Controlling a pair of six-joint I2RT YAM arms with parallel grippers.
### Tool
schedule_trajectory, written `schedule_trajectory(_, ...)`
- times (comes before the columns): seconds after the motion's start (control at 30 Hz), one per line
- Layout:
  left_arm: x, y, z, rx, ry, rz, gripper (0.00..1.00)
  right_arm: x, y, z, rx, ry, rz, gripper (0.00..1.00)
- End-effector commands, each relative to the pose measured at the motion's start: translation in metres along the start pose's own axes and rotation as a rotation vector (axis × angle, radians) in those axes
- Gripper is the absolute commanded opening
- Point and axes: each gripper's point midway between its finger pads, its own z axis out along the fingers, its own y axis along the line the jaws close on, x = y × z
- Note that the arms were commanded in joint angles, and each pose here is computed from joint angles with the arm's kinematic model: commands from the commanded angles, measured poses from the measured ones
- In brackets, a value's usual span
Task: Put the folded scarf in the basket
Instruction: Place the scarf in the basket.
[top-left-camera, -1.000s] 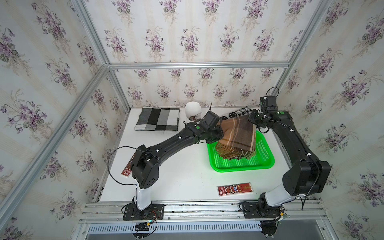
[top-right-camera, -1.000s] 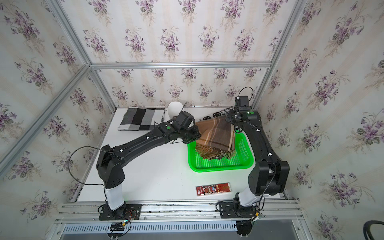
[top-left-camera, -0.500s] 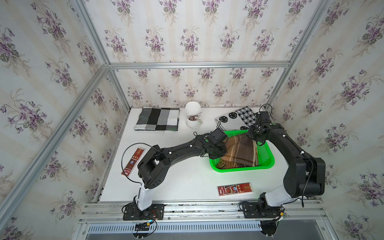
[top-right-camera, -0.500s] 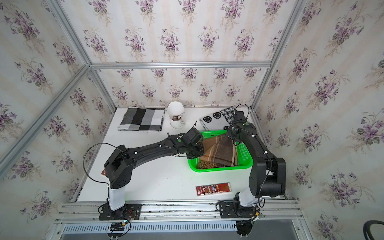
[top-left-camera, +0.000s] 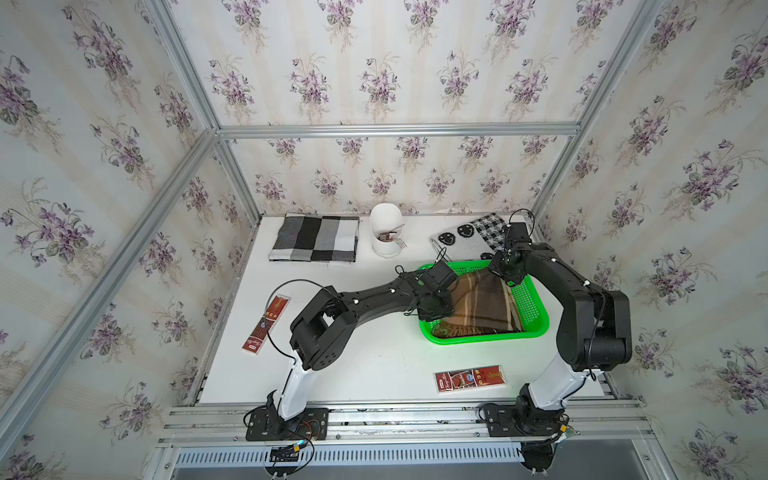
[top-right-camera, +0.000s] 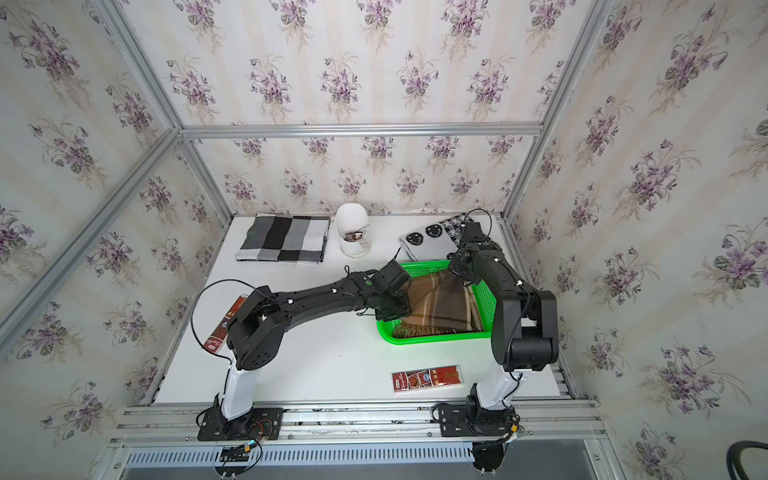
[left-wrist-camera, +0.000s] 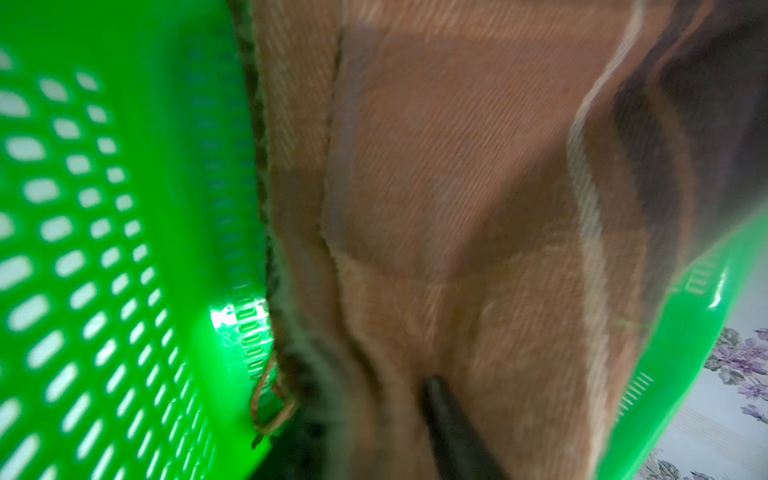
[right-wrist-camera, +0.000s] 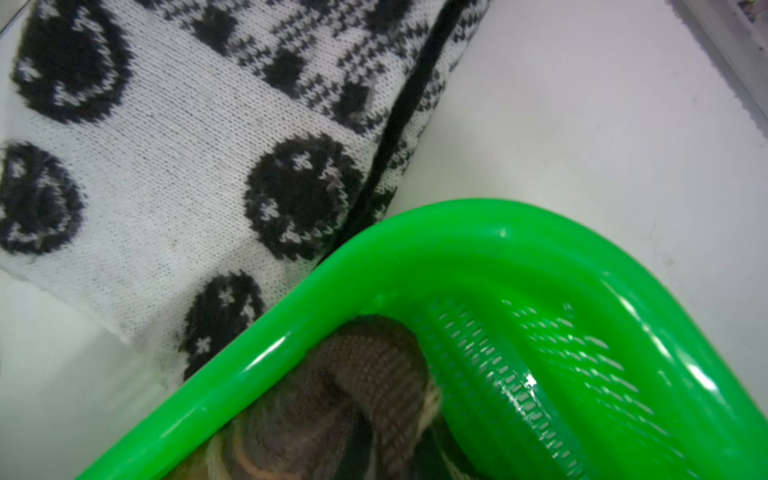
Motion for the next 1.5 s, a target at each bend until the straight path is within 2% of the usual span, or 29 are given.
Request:
schedule_trajectory(0.0, 0.006, 0.003, -0.005, -0.005, 0.029, 0.003, 0.80, -0.010, -0.005, -0.003, 0.032, -0.053, 0.019, 0.43)
schedule_trajectory(0.07, 0.006, -0.003, -0.014, 0.003, 0.023, 0.017, 0.90, -0.015, -0.005, -0.011, 0.022, -0.081, 0.025, 0.55)
schedule_trajectory(0.17, 0.005, -0.008, -0.031, 0.010, 0.006, 0.030, 0.91, -0.020, -0.005, -0.026, 0.012, -0.114, 0.038, 0.58)
schedule_trajectory(0.3, 0.002, -0.012, -0.055, 0.017, -0.033, 0.051, 0.89, -0.021, -0.012, -0.043, 0.018, -0.140, 0.051, 0.55)
schedule_trajectory(0.43, -0.004, -0.022, -0.064, 0.043, -0.052, 0.067, 0.80, -0.001, -0.027, -0.054, 0.029, -0.122, 0.054, 0.45)
schedule_trajectory(0.63, -0.008, -0.045, -0.054, 0.098, -0.028, 0.084, 0.65, 0.046, -0.032, -0.048, -0.010, -0.027, 0.026, 0.28)
schedule_trajectory(0.77, -0.009, -0.042, -0.025, 0.069, 0.017, 0.078, 0.61, 0.075, -0.035, -0.026, 0.004, 0.066, 0.012, 0.24)
schedule_trajectory(0.83, -0.011, -0.043, -0.011, 0.076, 0.032, 0.065, 0.60, 0.083, -0.044, -0.018, 0.046, 0.083, 0.004, 0.29)
schedule_trajectory(0.97, -0.015, -0.036, 0.010, 0.022, 0.047, 0.070, 0.61, 0.087, -0.059, -0.018, 0.112, 0.086, -0.023, 0.46)
schedule_trajectory(1.1, -0.021, -0.022, 0.023, -0.016, 0.043, 0.057, 0.62, 0.089, -0.065, -0.026, 0.125, 0.078, -0.034, 0.53)
schedule_trajectory(1.27, -0.023, -0.004, 0.039, -0.064, 0.058, 0.042, 0.61, 0.102, -0.072, -0.025, 0.139, 0.114, -0.051, 0.54)
schedule_trajectory(1.47, -0.027, 0.004, 0.043, -0.092, 0.042, 0.047, 0.61, 0.118, -0.072, -0.004, 0.128, 0.168, -0.059, 0.50)
